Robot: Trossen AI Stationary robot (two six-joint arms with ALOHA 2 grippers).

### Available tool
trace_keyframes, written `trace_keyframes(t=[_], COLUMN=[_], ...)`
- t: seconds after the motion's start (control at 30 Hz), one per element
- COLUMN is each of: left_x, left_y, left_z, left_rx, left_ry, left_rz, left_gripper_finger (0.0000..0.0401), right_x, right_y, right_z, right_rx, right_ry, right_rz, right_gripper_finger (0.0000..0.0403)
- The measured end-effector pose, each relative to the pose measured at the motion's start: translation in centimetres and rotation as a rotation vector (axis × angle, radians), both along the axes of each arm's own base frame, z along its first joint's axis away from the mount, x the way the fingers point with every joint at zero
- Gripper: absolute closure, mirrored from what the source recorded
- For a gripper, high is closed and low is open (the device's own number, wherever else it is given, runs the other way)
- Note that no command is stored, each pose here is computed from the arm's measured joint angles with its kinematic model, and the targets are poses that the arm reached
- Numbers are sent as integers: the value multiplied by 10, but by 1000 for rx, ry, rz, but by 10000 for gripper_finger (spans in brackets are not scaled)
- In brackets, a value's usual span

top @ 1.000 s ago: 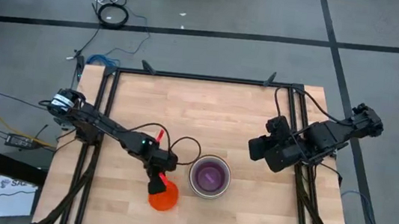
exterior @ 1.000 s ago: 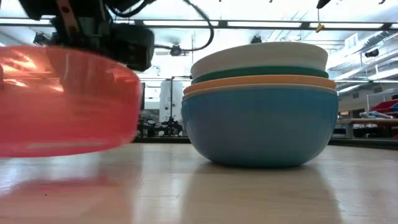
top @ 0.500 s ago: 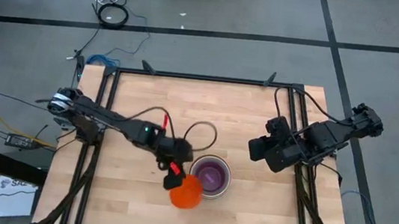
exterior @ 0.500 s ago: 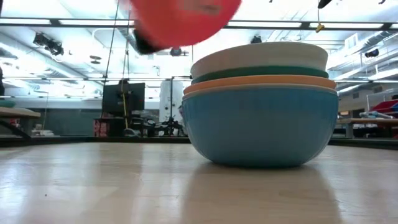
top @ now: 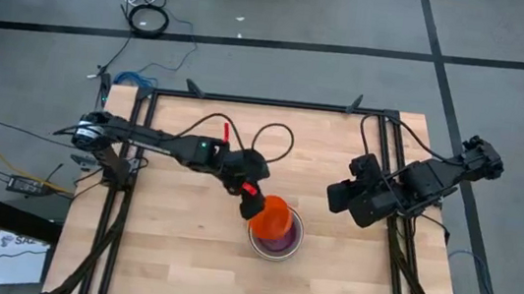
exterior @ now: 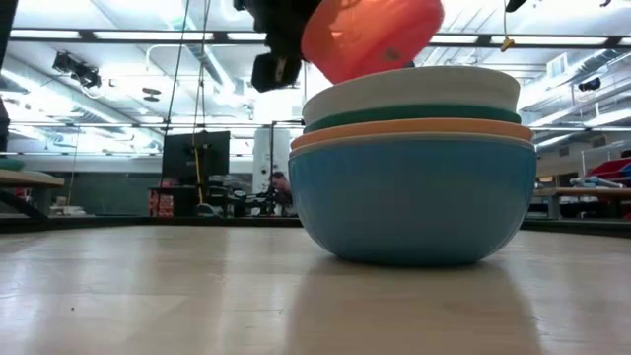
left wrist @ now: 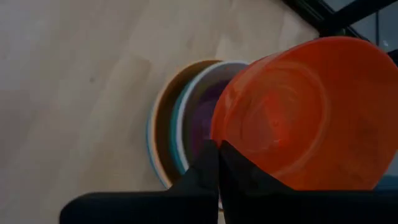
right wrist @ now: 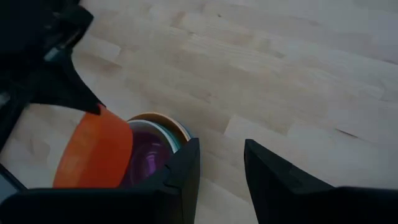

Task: Nest bowls inside each other
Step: Stack the orange bowl on top of the purple bowl, then return to Home Position

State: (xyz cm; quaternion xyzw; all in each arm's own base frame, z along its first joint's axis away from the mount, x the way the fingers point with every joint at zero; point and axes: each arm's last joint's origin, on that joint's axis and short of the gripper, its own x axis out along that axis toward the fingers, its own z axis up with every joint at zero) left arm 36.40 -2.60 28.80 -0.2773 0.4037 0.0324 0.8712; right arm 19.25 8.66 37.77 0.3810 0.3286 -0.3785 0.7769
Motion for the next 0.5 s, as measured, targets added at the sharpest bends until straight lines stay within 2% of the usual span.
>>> trace_keyframes(t=[0.1,0.27,0.5], left_x=[9,16,16], left_y=[1,0,-1], left_z=[-7,-19,-24], left_rx=[-62,-135,-157], left_ry=[-9,21,54], left_rz=[-1,11,1], left_gripper_finger=[393,358,319], right_x=[0,0,-1], right_y=[0,1,1], right_z=[0,0,0], right_rx=[0,2,3], right_ry=[1,3,7], right_rz=[1,5,6], right_gripper_finger=[289,289,289])
